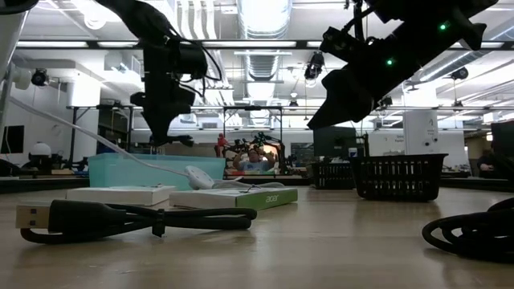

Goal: Pick and place items into bin
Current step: Put the top right black charger cable into the green bin, then put the white charger cable into the green bin

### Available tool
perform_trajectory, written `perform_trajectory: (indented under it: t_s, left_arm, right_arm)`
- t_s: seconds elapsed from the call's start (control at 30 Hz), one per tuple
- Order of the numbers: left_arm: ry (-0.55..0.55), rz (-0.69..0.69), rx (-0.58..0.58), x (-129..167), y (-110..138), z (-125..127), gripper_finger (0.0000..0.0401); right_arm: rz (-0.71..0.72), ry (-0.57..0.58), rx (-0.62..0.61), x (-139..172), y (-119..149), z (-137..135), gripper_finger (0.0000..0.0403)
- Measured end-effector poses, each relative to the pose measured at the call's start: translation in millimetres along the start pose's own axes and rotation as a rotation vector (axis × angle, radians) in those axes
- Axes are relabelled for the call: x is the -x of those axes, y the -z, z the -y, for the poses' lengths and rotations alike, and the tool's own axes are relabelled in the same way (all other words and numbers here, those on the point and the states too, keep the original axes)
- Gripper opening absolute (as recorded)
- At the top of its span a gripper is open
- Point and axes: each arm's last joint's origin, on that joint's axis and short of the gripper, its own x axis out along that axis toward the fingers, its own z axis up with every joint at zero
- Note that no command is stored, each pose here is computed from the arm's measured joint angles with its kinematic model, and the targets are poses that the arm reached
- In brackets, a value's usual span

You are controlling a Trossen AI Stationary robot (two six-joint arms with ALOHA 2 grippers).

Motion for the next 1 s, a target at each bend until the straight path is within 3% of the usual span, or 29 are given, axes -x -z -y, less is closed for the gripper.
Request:
perform_trajectory:
  t_s: [0.2, 0.53, 0.73, 0.83, 1.0]
  left_arm:
    - [0.000, -0.001, -0.034, 0, 0, 0, 0.0055]
    - [0.036, 0.038, -0.166, 12, 2, 0, 0.0148]
    - [0.110, 0.103, -0.184, 29, -2, 8, 0.0161]
    - [0.229, 0.127, -0.216, 39, -5, 19, 0.0162]
    - [0.504, 0.234, -0.388, 54, -4, 54, 0.0162]
  right_arm:
    - [0.000, 0.000, 0.001, 0, 0, 0, 0.0102]
    - [0.000, 0.000, 0.001, 0, 0, 0, 0.0102]
    - [-0.001, 0.000, 0.001, 0, 0, 0, 0.0096]
    - [-0.002, 0.000, 0.003, 0, 0, 0, 0.0097]
    - [-0.016, 0.004, 0.017, 0, 2, 1, 0.0102]
